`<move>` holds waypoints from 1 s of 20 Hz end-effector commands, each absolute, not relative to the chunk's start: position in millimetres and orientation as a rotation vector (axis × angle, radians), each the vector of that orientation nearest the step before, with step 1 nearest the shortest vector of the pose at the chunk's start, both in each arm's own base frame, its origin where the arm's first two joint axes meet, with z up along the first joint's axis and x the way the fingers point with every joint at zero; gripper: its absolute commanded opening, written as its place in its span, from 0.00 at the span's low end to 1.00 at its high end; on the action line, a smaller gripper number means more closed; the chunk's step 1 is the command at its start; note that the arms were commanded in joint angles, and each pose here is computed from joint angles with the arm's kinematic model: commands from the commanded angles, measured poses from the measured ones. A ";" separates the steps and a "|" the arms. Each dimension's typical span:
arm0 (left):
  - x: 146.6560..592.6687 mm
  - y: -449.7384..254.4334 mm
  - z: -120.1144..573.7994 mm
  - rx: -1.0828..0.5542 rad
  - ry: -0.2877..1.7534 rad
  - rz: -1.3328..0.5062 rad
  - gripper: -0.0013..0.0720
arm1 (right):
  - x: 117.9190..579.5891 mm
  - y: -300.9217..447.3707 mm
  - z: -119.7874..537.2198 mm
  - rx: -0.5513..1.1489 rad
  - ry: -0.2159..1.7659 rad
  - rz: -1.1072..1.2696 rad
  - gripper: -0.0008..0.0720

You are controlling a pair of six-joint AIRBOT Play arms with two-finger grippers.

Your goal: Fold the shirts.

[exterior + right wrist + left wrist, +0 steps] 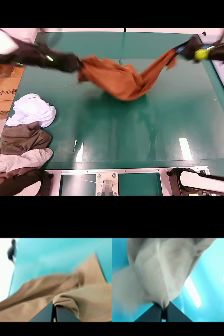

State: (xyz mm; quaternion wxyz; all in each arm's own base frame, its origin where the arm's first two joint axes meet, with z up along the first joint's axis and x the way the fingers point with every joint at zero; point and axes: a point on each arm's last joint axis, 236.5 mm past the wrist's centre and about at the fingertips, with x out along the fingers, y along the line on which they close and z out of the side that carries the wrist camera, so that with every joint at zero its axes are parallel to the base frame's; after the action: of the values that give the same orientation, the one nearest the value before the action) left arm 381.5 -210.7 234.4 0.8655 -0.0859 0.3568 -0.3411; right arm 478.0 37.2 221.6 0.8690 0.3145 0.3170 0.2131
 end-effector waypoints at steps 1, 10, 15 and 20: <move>325.4 -189.3 371.6 -0.183 0.432 -0.694 0.06 | 402.3 21.8 353.4 0.502 0.372 0.408 0.02; 275.9 -84.7 430.2 -0.001 0.336 -0.311 0.06 | 278.2 14.7 491.9 0.317 -0.009 0.220 0.03; 313.2 -100.3 317.3 0.003 0.629 -0.331 0.06 | 337.6 -10.7 408.3 0.478 0.190 0.240 0.03; 349.7 -163.2 142.9 -0.141 0.926 -0.511 0.06 | 443.7 8.2 233.6 0.609 0.517 0.324 0.03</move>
State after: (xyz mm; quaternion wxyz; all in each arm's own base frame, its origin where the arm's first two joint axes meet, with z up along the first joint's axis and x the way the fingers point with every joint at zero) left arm 341.2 -129.8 226.3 0.9005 -0.0221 0.3865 -0.1979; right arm 400.1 -8.8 321.5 0.9334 0.2778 0.1773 0.1417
